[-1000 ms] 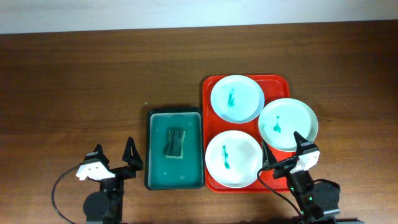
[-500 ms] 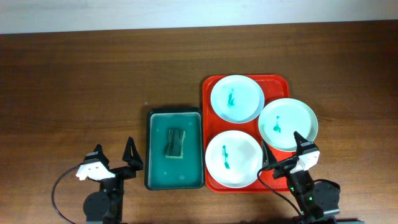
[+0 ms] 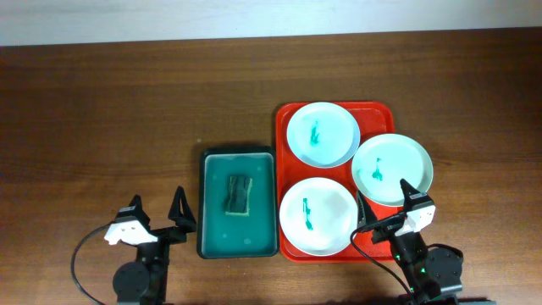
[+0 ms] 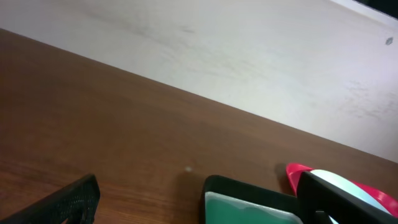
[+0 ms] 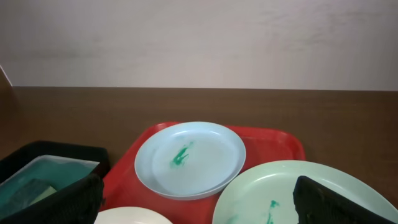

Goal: Clean dirty plates on tray and stack at the side

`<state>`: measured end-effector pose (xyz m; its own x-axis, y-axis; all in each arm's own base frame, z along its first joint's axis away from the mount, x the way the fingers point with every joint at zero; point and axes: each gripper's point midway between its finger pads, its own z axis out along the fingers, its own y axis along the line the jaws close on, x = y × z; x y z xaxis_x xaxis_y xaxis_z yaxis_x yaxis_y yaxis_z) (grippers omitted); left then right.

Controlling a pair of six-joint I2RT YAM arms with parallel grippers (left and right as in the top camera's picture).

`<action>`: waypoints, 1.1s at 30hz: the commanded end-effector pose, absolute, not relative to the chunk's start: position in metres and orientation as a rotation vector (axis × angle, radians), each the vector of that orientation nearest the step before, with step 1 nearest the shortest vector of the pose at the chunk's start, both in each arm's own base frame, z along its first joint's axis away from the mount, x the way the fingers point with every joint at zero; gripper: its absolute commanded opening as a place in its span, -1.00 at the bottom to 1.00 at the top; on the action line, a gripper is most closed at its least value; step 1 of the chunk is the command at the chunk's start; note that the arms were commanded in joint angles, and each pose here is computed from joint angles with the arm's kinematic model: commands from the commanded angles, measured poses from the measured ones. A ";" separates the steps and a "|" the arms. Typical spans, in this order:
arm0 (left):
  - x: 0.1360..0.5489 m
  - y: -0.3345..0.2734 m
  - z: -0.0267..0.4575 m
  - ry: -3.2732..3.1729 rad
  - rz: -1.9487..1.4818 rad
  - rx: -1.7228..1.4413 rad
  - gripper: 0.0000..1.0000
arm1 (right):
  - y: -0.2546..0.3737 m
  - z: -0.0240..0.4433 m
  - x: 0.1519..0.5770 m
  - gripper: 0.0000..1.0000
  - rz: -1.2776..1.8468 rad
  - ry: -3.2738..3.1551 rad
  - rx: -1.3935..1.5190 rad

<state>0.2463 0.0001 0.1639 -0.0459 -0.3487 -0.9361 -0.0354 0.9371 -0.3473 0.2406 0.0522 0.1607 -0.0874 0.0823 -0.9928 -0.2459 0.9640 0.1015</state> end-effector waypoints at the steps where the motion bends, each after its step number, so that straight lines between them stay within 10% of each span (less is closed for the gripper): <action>1: 0.245 -0.023 0.179 1.560 -0.361 -0.177 0.99 | 0.052 0.173 0.241 0.96 0.268 1.578 -0.134; 15: 0.295 -0.060 0.282 2.400 -0.504 -0.175 0.98 | 0.085 0.328 0.209 0.96 0.479 2.112 -0.297; 19: 0.290 -0.067 0.237 2.695 -0.557 -0.249 0.99 | 0.076 0.278 0.220 0.97 0.490 2.398 -0.079; 20: 0.286 -0.075 0.231 2.734 -0.579 -0.148 0.45 | 0.068 0.244 0.217 0.90 0.466 2.550 0.071; 22: 0.273 -0.097 0.229 2.761 -0.612 0.093 0.43 | 0.069 0.194 0.216 0.39 0.458 2.733 0.111; 24: 0.266 -0.106 0.220 2.785 -0.474 0.239 0.43 | 0.069 0.145 0.216 0.30 0.442 2.898 0.150; 33: 0.247 -0.154 0.052 3.110 -0.181 0.203 -0.03 | 0.073 0.136 0.222 0.31 0.472 2.925 0.153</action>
